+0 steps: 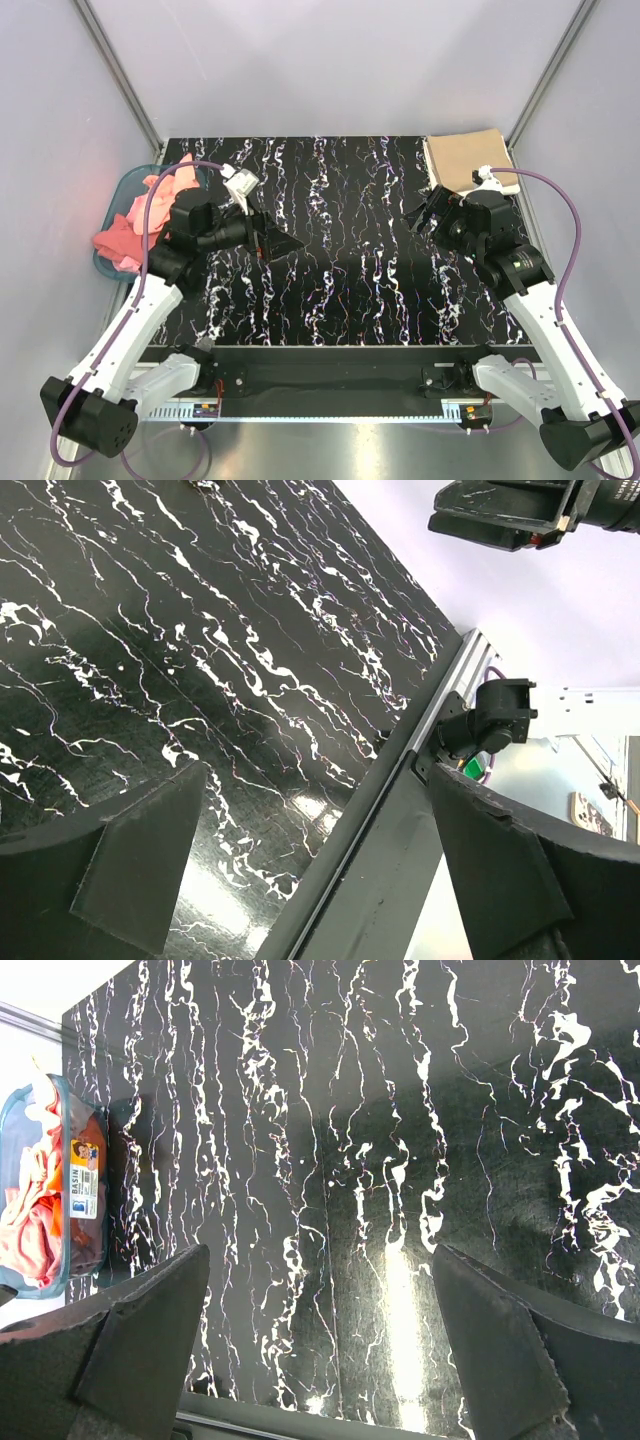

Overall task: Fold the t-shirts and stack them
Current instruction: Grab the tshirt from the pile

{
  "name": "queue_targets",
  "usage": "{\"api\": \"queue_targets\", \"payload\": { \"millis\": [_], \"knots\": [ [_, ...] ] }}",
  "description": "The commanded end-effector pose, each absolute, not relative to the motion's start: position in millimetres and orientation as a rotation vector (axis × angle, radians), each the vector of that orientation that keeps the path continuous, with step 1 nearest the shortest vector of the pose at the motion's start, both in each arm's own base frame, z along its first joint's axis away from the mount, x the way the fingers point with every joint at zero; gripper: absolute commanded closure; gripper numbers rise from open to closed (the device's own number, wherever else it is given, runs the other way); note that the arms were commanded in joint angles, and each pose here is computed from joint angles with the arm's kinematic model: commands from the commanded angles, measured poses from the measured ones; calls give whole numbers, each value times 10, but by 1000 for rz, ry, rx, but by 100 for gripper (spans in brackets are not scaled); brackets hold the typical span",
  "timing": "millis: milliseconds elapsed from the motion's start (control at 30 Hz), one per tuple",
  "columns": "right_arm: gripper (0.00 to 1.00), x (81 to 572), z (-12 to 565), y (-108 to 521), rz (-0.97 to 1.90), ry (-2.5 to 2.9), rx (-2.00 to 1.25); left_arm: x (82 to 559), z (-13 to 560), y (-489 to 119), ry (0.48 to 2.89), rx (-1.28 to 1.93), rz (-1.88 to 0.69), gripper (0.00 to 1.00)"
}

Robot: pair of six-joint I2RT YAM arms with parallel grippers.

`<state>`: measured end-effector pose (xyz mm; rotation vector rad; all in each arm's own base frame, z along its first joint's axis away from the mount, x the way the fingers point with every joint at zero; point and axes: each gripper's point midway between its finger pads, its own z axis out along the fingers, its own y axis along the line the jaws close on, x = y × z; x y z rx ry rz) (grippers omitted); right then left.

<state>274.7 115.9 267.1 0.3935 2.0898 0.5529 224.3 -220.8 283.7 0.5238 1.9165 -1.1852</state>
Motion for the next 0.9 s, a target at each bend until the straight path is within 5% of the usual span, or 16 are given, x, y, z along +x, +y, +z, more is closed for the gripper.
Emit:
{"api": "queue_targets", "payload": {
  "millis": [0, 333, 567, 700, 867],
  "knots": [
    [0, 2789, 2804, 1103, 523, 2039, 392, 2327, 3069, -2186, 1827, 529, -1142, 1],
    [0, 2700, 2864, 1170, 578, 2060, 377, 2776, 3078, -1810, 1982, 143, -935, 1],
    [0, 2689, 2803, 1238, 616, 2077, 361, 3429, 3091, -341, 2060, -378, -286, 2],
    [0, 2681, 2840, 1282, 647, 2069, 349, 3587, 2783, 514, 2080, -600, 54, 11],
    [0, 2610, 2904, 1363, 703, 2071, 285, 3602, 2307, 1044, 2176, -807, 99, 22]
  ]
}}
